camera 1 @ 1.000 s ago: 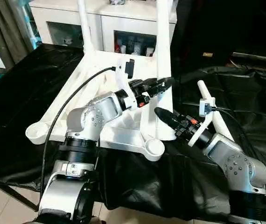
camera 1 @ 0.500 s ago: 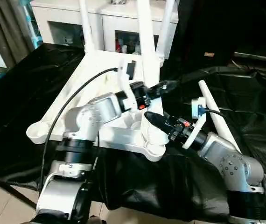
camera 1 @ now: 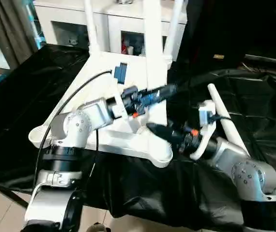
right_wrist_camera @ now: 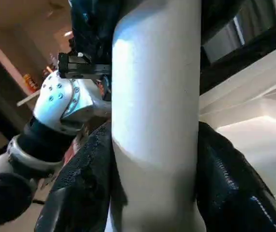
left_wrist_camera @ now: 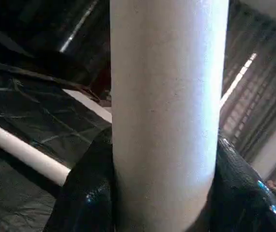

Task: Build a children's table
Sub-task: Pick table leg

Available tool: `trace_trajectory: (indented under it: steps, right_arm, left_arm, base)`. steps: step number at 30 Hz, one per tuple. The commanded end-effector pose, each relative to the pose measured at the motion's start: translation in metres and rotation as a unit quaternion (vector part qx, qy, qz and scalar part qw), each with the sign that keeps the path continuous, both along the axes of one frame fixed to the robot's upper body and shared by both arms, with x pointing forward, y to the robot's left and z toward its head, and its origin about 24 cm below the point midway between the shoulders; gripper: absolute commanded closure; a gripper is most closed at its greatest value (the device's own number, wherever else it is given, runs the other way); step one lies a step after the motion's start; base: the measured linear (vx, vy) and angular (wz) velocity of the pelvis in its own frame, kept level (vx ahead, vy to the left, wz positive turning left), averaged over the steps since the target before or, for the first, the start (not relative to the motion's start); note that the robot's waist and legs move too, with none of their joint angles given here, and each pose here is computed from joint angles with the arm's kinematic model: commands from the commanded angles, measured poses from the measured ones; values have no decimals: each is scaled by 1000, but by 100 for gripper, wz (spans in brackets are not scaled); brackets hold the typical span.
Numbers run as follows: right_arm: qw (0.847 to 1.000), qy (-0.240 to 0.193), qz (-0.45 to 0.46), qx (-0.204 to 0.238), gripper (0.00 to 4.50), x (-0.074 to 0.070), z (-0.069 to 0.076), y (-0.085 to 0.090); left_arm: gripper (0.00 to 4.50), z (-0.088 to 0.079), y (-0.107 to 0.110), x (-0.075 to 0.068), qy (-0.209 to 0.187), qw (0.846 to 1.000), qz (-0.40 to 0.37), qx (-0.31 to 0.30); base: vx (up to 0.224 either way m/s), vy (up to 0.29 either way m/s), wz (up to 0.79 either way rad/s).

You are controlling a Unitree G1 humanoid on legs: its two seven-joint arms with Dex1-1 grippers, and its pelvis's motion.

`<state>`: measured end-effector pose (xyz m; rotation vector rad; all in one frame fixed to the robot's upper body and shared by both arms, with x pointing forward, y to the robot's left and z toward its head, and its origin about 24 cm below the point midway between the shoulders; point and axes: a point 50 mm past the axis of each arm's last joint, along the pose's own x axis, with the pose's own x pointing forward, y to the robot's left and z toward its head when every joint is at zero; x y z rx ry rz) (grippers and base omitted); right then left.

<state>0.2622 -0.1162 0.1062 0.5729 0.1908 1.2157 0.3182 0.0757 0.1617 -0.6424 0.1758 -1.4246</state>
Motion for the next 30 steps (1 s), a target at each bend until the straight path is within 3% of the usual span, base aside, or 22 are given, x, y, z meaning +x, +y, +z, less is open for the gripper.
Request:
trace_trajectory:
  steps: [1, 6, 7, 10, 14, 18, 19, 20, 21, 22, 25, 30]
  right_arm:
    - [1000, 17, -12, -7, 257, 0, -5, -7]
    - [999, 9, -32, -40, 257, 2, -10, -7]
    - [998, 9, -38, -47, 222, 3, -11, -7]
    - [991, -29, -82, -103, 186, 10, -8, -1]
    - [980, -25, -135, -146, 168, 21, -11, 5]
    - [964, -12, -203, -168, 168, 38, -12, 20]
    - [963, -14, -209, -170, 185, 39, -12, 22]
    - [963, -14, -215, -164, 195, 42, -9, 27]
    - [963, -14, -215, -164, 201, 42, -9, 27]
    - [965, -20, -206, -160, 205, 43, -7, 35]
    - [969, -25, -186, -158, 235, 42, -5, 42]
    - [974, -37, -158, -159, 248, 40, -5, 43]
  left_arm:
    - [256, 17, -10, -12, -29, 994, -84, -60]
    - [257, 18, -10, -11, -46, 995, -80, -49]
    - [257, 17, -10, -10, -51, 995, -74, -43]
    - [257, 15, -14, 4, -101, 993, 49, 30]
    - [257, 17, -15, 7, -124, 985, 102, 66]
    - [257, 18, -18, 11, -135, 965, 184, 127]
    - [257, 18, -19, 12, -139, 961, 195, 135]
    - [257, 16, -18, 14, -141, 948, 236, 162]
    - [257, 16, -18, 14, -141, 948, 236, 162]
    - [257, 14, -16, 17, -155, 928, 279, 192]
    - [257, 12, -16, 16, -151, 919, 302, 205]
    - [258, 14, -12, 16, -145, 916, 315, 201]
  base:
    - [0, 0, 0]
    - [0, 0, 0]
    - [0, 0, 0]
    - [0, 0, 0]
    - [0, 0, 0]
    - [0, 0, 0]
    - [0, 0, 0]
    - [0, 0, 0]
    - [0, 0, 0]
    - [0, 0, 0]
    - [0, 0, 0]
    - [0, 0, 0]
